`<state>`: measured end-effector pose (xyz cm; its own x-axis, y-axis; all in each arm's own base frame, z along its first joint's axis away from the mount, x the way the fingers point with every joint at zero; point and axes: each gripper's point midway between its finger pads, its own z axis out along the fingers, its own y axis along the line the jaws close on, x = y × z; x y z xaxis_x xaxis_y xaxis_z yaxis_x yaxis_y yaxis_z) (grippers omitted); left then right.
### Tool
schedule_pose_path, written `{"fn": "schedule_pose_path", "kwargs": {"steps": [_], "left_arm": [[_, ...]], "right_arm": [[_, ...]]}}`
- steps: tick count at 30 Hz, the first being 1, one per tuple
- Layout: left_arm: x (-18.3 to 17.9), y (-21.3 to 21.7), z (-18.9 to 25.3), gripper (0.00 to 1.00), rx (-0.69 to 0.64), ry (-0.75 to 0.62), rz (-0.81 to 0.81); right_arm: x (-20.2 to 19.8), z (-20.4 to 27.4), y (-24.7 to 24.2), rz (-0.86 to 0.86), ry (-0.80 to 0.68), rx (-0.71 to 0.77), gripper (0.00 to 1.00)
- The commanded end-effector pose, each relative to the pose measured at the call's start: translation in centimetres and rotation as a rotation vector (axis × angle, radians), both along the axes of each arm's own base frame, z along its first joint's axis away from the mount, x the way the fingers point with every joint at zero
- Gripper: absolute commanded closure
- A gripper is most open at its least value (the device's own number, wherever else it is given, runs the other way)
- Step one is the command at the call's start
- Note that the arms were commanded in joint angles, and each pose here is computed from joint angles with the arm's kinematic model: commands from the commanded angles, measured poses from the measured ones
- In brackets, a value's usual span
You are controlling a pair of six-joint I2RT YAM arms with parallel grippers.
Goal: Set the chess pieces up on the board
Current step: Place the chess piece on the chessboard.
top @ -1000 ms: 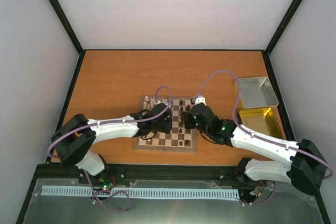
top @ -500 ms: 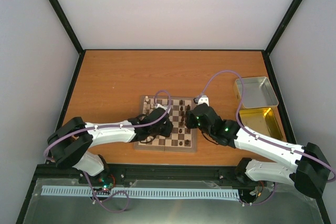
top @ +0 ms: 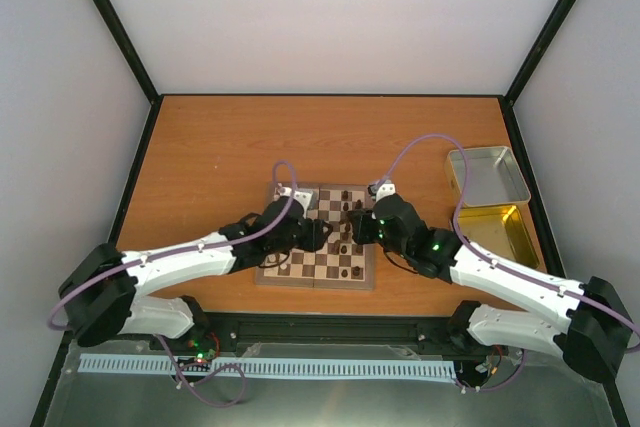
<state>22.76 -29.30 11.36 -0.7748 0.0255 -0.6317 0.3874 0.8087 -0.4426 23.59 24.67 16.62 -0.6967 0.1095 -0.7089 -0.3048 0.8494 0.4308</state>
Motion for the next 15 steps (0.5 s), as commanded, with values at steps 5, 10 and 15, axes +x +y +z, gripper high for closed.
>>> {"fn": "schedule_pose_path", "kwargs": {"steps": [5, 10, 15], "left_arm": [[1.3, 1.9, 9.4, 0.2, -0.392, 0.024, 0.08], [0.0, 2.2, 14.5, 0.09, -0.595, 0.045, 0.013], [-1.8, 1.2, 16.1, 0.11, -0.744, 0.136, -0.097]], "right_arm": [[-0.8, 4.6, 1.9, 0.148, -0.077, 0.265, 0.97], [-1.6, 7.7, 2.6, 0.215, -0.141, 0.391, 0.97], [-2.1, 10.6, 2.3, 0.226, -0.212, 0.496, 0.97]]}}
